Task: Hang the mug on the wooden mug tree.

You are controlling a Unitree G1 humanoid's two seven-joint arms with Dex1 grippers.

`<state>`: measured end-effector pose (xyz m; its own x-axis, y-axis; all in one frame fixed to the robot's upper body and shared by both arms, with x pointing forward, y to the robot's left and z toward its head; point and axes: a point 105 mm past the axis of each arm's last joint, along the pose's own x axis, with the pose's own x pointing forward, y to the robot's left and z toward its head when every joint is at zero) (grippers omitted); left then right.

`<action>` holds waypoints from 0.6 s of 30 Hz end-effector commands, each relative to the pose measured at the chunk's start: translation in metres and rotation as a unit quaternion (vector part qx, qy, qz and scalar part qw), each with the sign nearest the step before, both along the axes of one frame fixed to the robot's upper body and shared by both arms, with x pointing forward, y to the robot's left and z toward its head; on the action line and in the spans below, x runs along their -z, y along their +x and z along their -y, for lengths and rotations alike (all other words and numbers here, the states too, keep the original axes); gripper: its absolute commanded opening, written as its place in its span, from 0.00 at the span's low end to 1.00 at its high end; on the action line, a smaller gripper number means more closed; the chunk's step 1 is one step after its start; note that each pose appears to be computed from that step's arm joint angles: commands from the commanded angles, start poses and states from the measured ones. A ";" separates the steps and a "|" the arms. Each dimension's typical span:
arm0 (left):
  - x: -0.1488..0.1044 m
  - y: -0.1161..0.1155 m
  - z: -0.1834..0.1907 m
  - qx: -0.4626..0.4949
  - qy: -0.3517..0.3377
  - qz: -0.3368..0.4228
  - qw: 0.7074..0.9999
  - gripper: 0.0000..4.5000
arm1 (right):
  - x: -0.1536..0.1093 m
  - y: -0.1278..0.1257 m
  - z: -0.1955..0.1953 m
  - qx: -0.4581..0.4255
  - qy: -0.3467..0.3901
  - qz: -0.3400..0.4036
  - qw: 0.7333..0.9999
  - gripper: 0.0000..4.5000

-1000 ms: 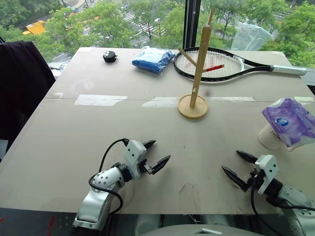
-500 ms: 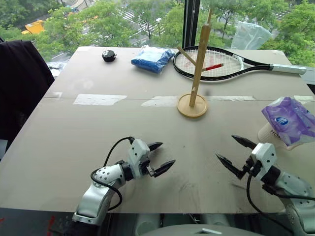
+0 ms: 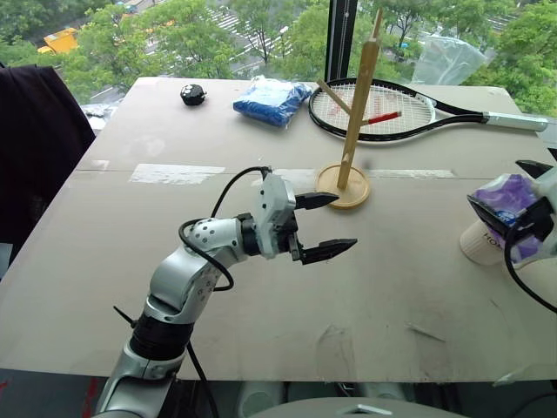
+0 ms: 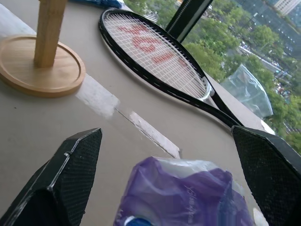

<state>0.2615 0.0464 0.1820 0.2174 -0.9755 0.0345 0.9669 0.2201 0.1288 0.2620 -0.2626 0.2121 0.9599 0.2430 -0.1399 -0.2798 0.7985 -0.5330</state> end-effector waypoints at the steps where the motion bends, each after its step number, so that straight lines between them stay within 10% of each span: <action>1: -0.013 -0.010 0.003 0.016 -0.009 0.024 1.000 1.00 | 0.012 -0.003 0.023 0.066 0.023 -0.046 0.997 0.99; 9: -0.013 -0.013 0.004 0.014 -0.002 0.029 0.999 1.00 | 0.040 -0.005 0.032 0.113 0.065 -0.113 0.985 0.99; 18: -0.016 -0.014 0.004 0.015 0.000 0.035 0.999 1.00 | 0.035 0.003 0.025 0.110 0.062 -0.093 0.988 0.20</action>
